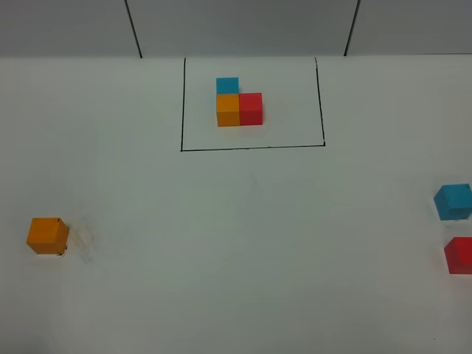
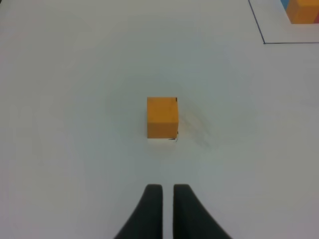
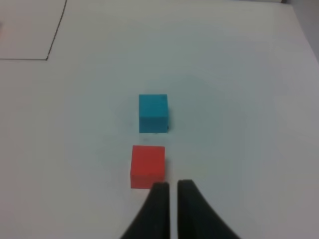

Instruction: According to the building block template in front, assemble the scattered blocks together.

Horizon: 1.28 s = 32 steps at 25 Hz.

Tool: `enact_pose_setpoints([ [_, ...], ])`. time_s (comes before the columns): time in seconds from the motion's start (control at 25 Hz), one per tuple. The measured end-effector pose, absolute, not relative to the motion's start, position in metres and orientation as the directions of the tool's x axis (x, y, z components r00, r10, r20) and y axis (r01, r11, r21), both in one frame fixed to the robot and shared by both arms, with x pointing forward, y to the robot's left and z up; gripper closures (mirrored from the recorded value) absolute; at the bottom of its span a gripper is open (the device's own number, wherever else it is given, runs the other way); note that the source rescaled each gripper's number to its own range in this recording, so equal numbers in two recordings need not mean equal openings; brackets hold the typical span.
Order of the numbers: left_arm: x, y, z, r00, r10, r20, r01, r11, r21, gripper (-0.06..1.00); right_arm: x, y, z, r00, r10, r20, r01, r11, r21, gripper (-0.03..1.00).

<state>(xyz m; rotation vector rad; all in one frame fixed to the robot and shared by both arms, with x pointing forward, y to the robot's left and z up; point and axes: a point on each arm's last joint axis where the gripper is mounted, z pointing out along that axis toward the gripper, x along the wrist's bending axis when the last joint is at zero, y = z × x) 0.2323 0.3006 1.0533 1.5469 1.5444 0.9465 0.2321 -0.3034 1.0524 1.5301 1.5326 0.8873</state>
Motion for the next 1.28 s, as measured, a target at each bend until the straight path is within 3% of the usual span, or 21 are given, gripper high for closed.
enact_pose_setpoints([
  [1.28,0.2340,0.3008,1.0533,0.002,1.000,0.001,0.462,-0.002,0.887,0.94,0.2321,-0.3034,1.0524,0.029,0.998,-0.050,0.454,0.031,0.891,0.97],
])
